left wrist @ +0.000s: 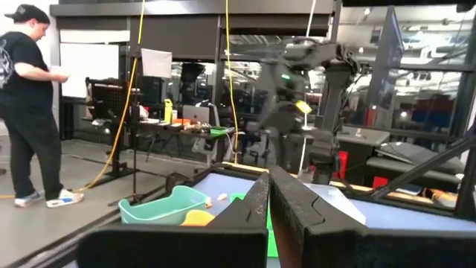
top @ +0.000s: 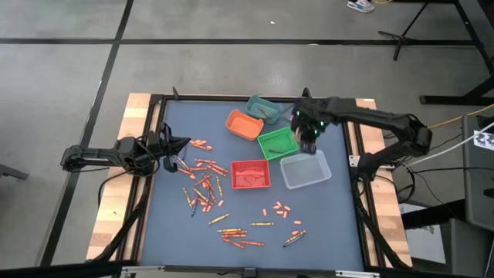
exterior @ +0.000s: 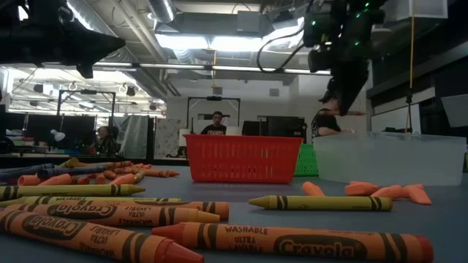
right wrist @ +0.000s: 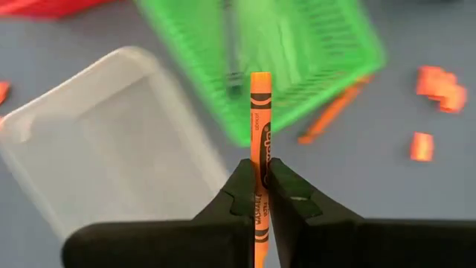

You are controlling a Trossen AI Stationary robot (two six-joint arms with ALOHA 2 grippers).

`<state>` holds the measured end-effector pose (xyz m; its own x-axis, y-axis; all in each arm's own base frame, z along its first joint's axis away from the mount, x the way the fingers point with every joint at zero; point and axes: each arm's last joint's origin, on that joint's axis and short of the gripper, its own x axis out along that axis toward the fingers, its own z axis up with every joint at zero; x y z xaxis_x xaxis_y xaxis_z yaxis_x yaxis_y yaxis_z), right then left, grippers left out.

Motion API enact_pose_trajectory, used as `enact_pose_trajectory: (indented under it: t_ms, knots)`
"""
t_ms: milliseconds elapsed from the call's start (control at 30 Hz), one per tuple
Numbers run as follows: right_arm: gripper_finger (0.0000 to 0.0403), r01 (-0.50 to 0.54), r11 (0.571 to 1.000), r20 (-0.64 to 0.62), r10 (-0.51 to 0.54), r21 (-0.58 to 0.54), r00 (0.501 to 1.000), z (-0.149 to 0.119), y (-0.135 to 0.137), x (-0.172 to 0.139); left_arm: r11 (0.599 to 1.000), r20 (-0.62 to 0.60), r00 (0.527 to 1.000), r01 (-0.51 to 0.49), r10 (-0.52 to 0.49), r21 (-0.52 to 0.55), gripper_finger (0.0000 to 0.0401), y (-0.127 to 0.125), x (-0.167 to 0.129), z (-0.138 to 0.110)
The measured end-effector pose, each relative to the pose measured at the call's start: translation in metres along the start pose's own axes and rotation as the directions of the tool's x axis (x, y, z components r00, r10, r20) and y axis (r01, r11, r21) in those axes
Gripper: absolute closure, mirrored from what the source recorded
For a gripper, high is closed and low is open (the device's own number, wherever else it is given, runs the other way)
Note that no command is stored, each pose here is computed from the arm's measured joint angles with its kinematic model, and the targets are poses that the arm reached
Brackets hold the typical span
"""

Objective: Sort crayons
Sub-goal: Put the light orange crayon into the transparent bin

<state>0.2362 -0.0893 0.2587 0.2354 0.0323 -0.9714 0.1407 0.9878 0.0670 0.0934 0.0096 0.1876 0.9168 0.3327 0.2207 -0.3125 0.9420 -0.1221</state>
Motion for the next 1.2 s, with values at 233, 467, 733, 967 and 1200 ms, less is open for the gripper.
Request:
enact_pose_trajectory:
  t_ms: [233, 467, 733, 967, 1200]
  knots:
    - [0.0387, -0.025, 0.997, -0.081, 0.019, -0.078, 0.997, -0.016, 0.053, 0.030, 0.999, 0.016, 1.000, 0.014, -0.014, -0.038, 0.0401, 0.000, 0.000, 0.002]
    - [0.0386, -0.001, 0.987, -0.059, -0.009, -0.161, 0.998, -0.024, 0.075, 0.052, 0.988, 0.145, 0.987, 0.092, -0.074, -0.123, 0.0401, -0.004, 0.004, 0.015]
    - [0.0386, 0.014, 0.987, -0.045, -0.022, -0.162, 0.999, -0.023, 0.075, 0.052, 0.994, 0.011, 1.000, 0.020, -0.019, -0.107, 0.0347, -0.013, 0.031, 0.028]
    - [0.0352, 0.011, 0.987, -0.046, -0.018, -0.162, 0.999, -0.023, 0.075, 0.052, 0.999, -0.043, 0.999, -0.033, 0.032, -0.018, 0.0312, -0.023, 0.066, 0.054]
    - [0.0284, 0.024, 0.986, -0.040, -0.031, -0.163, 0.999, -0.022, 0.075, 0.052, 0.993, -0.255, 0.960, -0.105, 0.116, 0.058, 0.0310, -0.023, 0.098, 0.068]
